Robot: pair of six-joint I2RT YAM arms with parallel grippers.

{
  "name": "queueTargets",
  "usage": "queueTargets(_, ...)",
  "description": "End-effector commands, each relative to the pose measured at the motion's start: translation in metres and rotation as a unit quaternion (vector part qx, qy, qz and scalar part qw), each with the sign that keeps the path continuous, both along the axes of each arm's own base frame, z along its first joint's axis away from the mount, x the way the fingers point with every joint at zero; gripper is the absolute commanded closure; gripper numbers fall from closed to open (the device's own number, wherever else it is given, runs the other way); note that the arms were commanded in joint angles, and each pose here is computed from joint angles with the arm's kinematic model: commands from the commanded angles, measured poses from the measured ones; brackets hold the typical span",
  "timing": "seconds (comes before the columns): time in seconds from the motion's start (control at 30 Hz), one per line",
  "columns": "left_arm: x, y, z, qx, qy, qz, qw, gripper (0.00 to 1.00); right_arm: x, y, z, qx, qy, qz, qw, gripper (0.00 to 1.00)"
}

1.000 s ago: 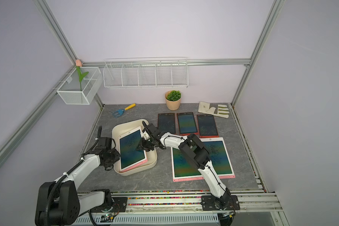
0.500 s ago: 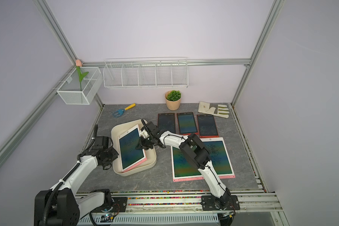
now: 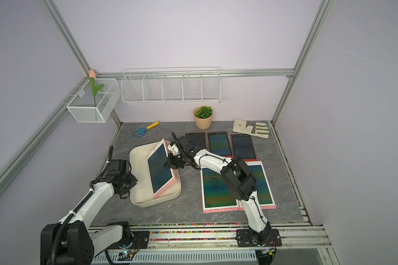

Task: Take out the writing tablet from the storage box
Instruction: Pick up the writing tablet from the storage box, then move the storage box to the center of the board.

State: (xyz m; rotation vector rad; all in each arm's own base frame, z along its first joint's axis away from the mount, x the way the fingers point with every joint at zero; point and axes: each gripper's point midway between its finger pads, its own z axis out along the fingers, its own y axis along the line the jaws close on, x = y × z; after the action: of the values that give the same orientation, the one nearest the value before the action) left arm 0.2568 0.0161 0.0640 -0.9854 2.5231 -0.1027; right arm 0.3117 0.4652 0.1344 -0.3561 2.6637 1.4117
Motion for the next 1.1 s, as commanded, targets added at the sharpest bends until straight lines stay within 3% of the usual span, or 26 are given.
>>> queueTargets(0.0, 0.007, 0.012, 0.008, 0.020, -0.001, 0.021, 1.000, 0.72, 0.004, -0.013, 0.043, 0.027, -0.047, -0.003, 0.999, 0.89)
queueTargets(0.47, 0.032, 0.058, 0.007, 0.029, 0.007, 0.082, 0.996, 0.62, -0.002, -0.080, 0.084, 0.035, -0.094, -0.027, 0.995, 0.90)
queueTargets(0.73, 0.026, 0.089, 0.002, 0.053, 0.022, 0.115, 0.992, 0.59, -0.003, -0.119, 0.098, 0.037, -0.106, -0.052, 0.992, 0.90)
queueTargets(1.07, 0.017, 0.132, 0.014, 0.084, 0.048, 0.139, 0.986, 0.57, -0.004, -0.132, 0.097, 0.027, -0.106, -0.059, 0.992, 0.91)
